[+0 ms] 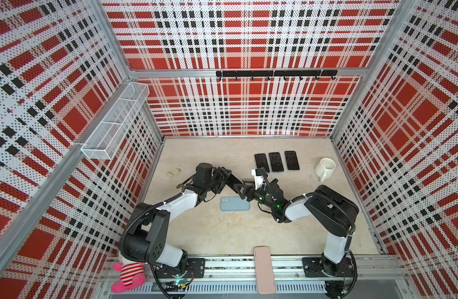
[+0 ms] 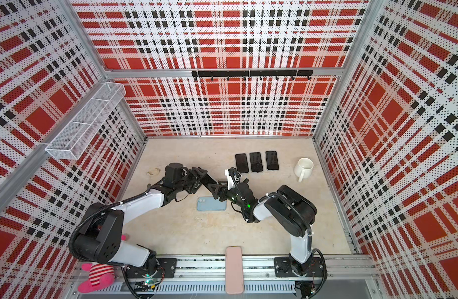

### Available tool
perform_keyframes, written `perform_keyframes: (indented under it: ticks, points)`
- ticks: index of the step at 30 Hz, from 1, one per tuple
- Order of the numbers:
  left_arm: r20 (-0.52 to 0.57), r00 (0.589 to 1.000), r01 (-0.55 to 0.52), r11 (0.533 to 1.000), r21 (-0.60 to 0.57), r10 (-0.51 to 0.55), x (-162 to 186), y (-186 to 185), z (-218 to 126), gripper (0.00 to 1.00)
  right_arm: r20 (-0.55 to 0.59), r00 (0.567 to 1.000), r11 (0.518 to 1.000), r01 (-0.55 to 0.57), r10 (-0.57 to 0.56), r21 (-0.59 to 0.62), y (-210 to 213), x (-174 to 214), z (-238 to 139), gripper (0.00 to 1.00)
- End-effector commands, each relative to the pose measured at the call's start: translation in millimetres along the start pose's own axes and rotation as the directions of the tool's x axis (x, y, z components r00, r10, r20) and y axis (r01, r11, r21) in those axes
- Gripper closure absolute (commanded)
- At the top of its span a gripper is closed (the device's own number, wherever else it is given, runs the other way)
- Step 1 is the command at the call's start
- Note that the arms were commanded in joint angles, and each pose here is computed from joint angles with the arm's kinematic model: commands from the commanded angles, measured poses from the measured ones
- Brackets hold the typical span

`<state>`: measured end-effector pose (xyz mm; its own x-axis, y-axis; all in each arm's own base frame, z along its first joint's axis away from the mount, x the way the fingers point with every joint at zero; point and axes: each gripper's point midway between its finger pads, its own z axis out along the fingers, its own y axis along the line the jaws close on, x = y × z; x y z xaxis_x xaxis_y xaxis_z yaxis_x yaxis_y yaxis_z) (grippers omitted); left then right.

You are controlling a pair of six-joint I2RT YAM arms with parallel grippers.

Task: Put the phone into the phone case
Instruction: 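Lift the black phone with the left gripper while right gripper grasps its edge, then release the phone from the left gripper and move it over the pale blue case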

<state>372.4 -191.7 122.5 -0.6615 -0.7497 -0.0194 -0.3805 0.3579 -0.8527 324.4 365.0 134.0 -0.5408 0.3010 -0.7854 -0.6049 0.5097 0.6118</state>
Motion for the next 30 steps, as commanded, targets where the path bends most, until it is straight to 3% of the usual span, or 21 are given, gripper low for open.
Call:
perform_keyframes:
  ticks: [1,11,21,24,28,30]
  points:
    - [0.018,0.999,0.036,0.986,0.164,-0.039,-0.4,-45.0,-10.1,0.73,0.073,0.997,0.999,0.024,-0.022,-0.031,10.6,-13.9,7.8,0.3]
    - [0.006,1.0,0.019,0.988,0.156,-0.02,3.2,-46.3,-9.9,0.72,0.07,0.997,0.998,0.021,-0.017,-0.056,9.9,-8.0,12.7,0.63]
    - [-0.005,1.0,0.009,0.991,0.135,-0.008,9.4,-38.3,-9.0,0.69,0.082,0.996,0.997,0.038,-0.033,-0.068,14.5,-12.7,10.9,0.83]
    - [-0.006,1.0,0.006,0.991,0.137,-0.005,10.6,-37.2,-8.1,0.6,0.082,0.996,0.996,0.041,-0.034,-0.078,17.7,-14.2,9.5,0.88]
    - [0.002,1.0,-0.016,0.989,0.149,0.016,10.1,-38.5,-7.4,0.4,0.098,0.994,0.995,0.064,-0.056,-0.083,22.2,-21.1,4.3,1.0]
    - [0.01,1.0,-0.031,0.987,0.159,0.029,7.6,-38.3,-7.1,0.18,0.096,0.993,0.995,0.08,-0.074,-0.057,13.4,-22.9,0.5,1.0]
